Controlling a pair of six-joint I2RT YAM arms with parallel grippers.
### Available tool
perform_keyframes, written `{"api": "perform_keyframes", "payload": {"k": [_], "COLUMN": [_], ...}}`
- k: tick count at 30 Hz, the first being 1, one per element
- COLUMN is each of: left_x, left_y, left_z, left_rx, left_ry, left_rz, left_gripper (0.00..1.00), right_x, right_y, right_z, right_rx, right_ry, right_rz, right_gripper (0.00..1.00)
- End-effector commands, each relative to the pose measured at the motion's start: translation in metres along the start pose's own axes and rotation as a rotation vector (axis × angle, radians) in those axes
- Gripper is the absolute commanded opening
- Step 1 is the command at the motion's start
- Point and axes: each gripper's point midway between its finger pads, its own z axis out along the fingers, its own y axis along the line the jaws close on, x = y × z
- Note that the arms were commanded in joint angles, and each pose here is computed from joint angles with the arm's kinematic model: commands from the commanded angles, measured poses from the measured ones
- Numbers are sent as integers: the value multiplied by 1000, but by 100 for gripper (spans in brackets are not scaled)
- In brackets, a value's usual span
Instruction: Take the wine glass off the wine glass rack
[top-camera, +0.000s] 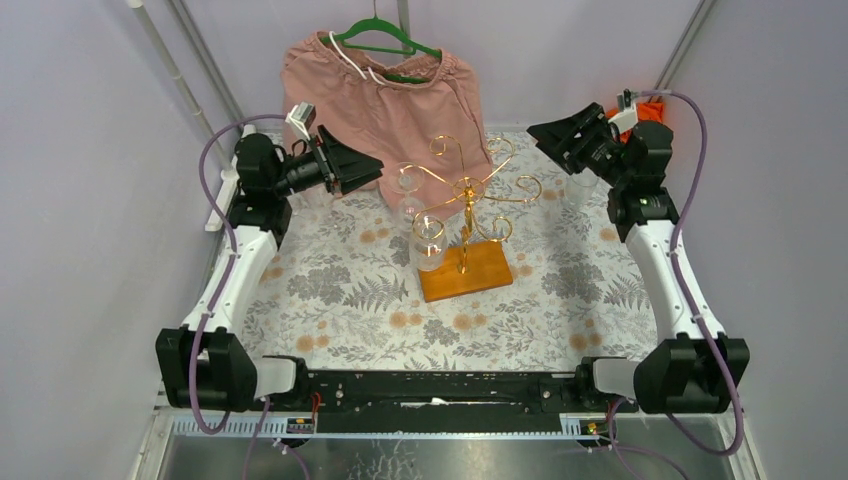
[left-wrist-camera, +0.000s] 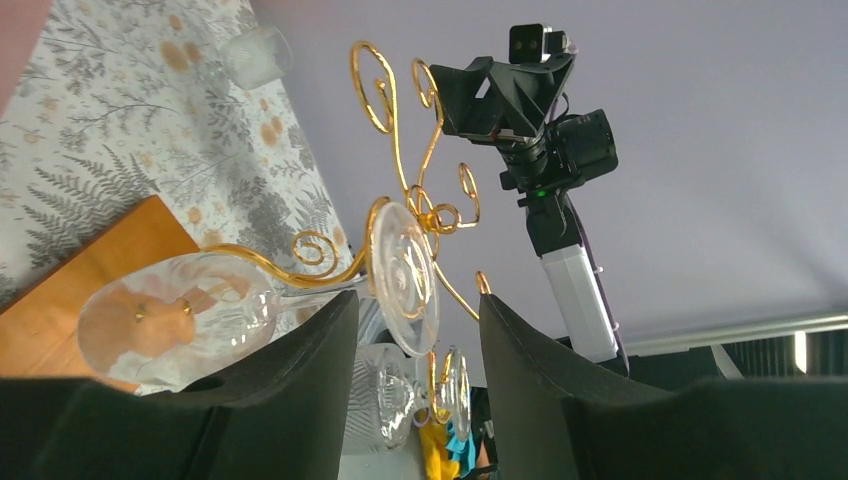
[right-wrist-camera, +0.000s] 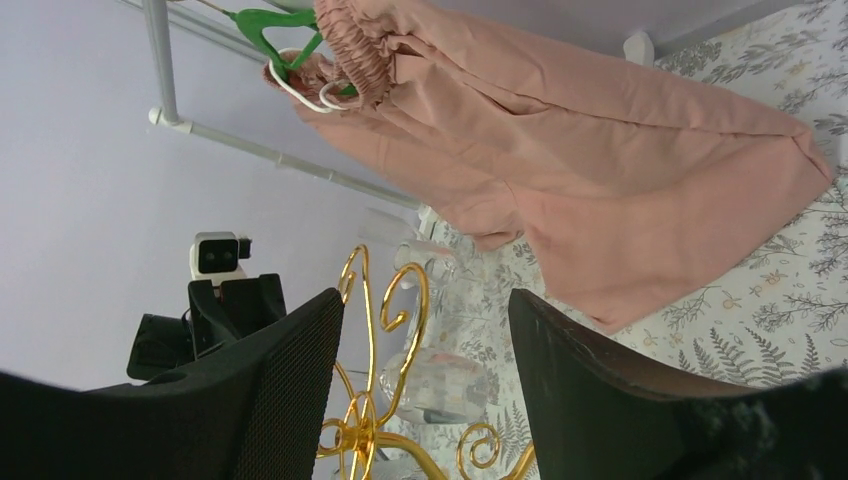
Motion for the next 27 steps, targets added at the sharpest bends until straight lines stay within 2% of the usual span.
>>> {"api": "perform_keyframes", "payload": {"k": [1, 11, 15, 17, 20, 27], "left_x": [3, 15, 16, 17, 20, 26], "left_y": [-8, 4, 3, 3, 0, 0], "left_z": [8, 16, 19, 21, 25, 29], "left_rx": [47, 14, 17, 18, 27, 29], "left_ry": [6, 33, 38, 40, 50, 69], "left_rz": [32, 21, 23, 21, 22, 16], "left_gripper": [55, 55, 54, 50, 39, 21], "right_x": [-6, -17, -18, -17, -16, -16], "right_y": [19, 45, 48, 47, 46, 51], "right_z": [-21, -49, -53, -54, -56, -62], "right_rx": [0, -15, -17, -15, -13, -15], "right_ry": [-63, -133, -146, -148, -155, -170], "right_rz": [-76, -115, -123, -119, -118, -136], "right_gripper": [70, 68, 61, 55, 49, 47]}}
